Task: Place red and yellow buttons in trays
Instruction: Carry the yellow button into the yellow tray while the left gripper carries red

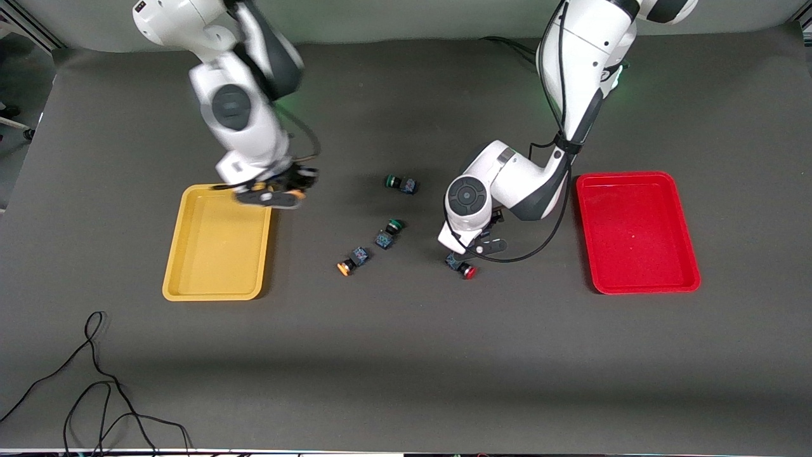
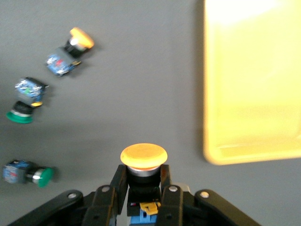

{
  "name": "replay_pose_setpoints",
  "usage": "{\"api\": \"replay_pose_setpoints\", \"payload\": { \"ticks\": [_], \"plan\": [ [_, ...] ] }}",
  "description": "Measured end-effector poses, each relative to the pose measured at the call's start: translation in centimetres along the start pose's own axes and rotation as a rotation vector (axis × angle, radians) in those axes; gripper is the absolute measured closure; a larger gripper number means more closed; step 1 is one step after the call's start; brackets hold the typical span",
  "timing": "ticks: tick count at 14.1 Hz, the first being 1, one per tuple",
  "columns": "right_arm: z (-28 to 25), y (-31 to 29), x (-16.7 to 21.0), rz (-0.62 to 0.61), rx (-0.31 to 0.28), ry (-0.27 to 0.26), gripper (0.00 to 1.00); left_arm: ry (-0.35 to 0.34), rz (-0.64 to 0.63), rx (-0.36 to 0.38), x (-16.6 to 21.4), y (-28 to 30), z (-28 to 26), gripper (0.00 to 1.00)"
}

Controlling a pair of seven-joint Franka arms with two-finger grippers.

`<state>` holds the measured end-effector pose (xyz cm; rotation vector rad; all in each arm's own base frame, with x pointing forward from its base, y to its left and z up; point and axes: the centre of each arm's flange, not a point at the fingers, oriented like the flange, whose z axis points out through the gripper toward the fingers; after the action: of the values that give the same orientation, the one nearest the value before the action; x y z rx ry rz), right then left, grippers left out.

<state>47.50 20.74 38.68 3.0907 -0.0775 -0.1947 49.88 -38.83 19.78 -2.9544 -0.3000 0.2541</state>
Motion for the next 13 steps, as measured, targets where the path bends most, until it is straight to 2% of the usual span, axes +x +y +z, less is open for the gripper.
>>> {"api": "replay_pose_setpoints", "payload": {
  "ticks": [4,6,8,10,11,13],
  "plan": [
    [0.5,15.4,4.6,-0.121,0.046,-0.01,0.68,0.03,-0.001,-0.032,-1.3,-1.9,2.6,0.05],
    [2.6,19.8,5.7,-0.163,0.034,0.021,0.68,0.034,-0.008,-0.037,-1.5,-2.6,3.3,0.09],
    [6.0,21.5,6.8,-0.192,-0.016,0.065,0.68,0.039,-0.018,-0.041,-1.4,-2.8,2.9,0.33],
    [10.1,22.3,7.6,-0.2,-0.031,0.073,0.68,0.045,-0.03,-0.048,-1.3,-2.9,2.3,0.56],
    [12.1,22.8,8.0,-0.211,-0.017,0.071,0.68,0.049,-0.035,-0.05,-1.2,-3.1,1.9,0.59],
    [15.7,23.9,8.5,-0.23,0.006,0.061,0.68,0.051,-0.049,-0.051,-0.7,-3.9,0.4,0.59]
  ]
}}
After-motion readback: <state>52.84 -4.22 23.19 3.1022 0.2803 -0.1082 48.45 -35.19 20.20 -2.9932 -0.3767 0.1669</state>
